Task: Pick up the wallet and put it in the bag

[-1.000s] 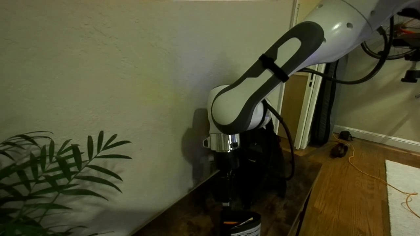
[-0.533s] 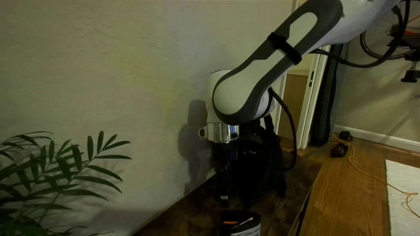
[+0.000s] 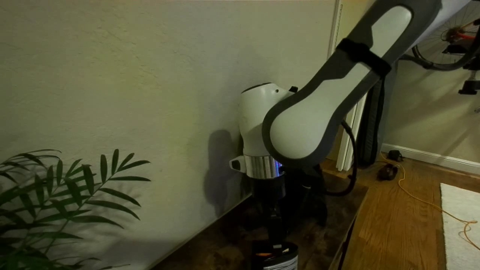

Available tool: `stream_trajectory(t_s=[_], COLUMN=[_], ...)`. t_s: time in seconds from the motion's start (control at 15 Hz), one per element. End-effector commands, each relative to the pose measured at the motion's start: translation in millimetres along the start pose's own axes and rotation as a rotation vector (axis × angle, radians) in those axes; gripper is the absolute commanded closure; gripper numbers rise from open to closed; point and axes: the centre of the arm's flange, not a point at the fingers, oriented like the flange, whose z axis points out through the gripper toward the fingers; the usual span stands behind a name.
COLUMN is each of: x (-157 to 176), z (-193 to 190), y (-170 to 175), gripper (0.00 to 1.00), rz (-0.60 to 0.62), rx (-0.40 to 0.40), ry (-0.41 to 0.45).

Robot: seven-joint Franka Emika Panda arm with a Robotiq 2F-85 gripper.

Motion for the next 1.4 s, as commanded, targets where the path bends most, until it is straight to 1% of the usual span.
stream_trajectory(t_s=[0.0, 0.33, 0.67, 1.33], x=[-28, -33, -32, -20], z=[3, 16, 21, 46], y=[-18, -20, -19, -14], gripper=[0.00, 0.00, 0.00, 0.00], rz=[-0.017, -0.031, -0.059, -0.061], rx=[-0.059, -0.069, -0.095, -0.069], ry=[0.003, 0.010, 0.027, 0.013])
